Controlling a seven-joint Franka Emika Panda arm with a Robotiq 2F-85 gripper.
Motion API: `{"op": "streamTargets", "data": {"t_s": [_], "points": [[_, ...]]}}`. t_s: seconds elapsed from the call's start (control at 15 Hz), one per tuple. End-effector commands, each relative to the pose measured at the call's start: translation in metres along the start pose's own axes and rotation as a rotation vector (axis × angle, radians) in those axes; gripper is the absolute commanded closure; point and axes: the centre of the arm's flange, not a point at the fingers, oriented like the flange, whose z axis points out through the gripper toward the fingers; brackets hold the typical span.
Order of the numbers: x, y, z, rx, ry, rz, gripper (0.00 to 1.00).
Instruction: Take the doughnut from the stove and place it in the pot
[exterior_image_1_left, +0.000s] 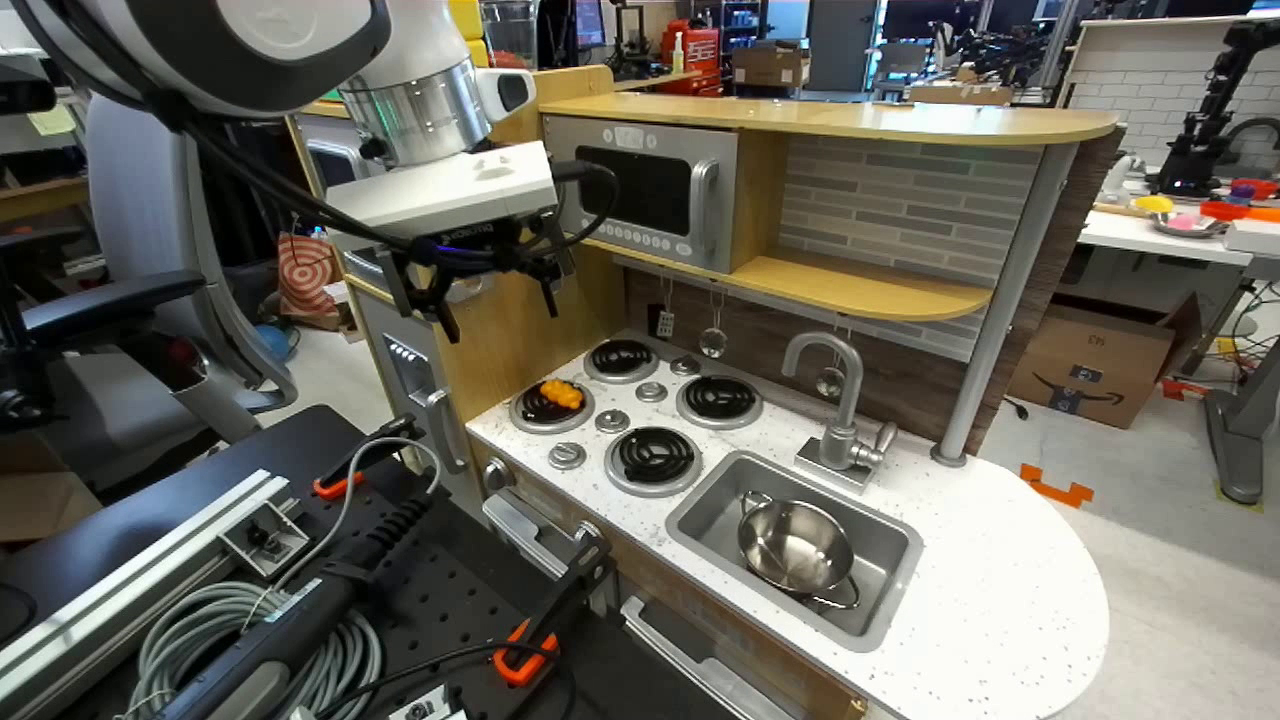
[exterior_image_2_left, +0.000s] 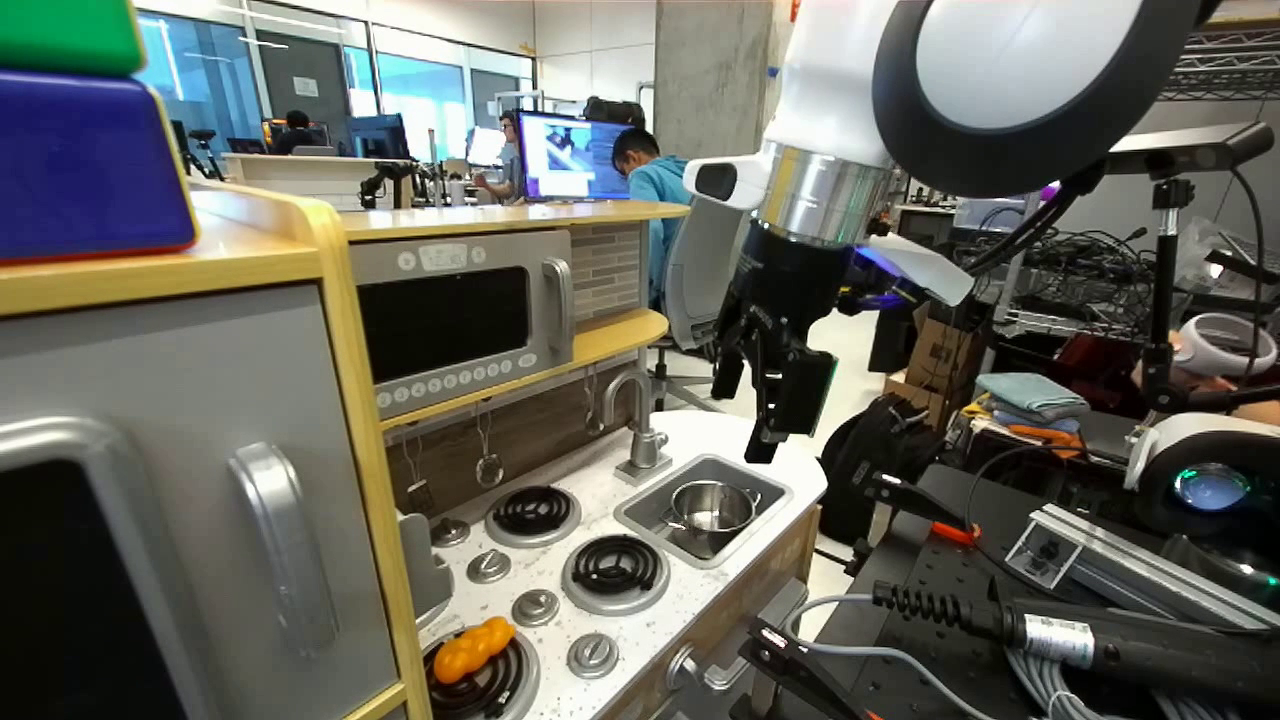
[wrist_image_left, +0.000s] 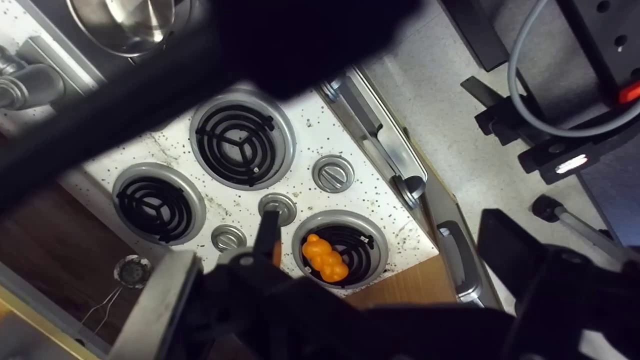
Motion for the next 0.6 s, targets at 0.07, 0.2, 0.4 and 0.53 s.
{"op": "streamTargets", "data": {"t_s": [0.07,0.2,0.4,0.53], "points": [[0.031,-0.007,0.039,-0.025,0.020,0.081,0.00],[0.054,-0.009,0.062,-0.098,0.040,0.090,0.00],[0.077,-0.001,0.097,-0.156,0.030,0.057,0.00],[0.095,0.014,0.117,-0.179,-0.018,0.052,0.00]]}}
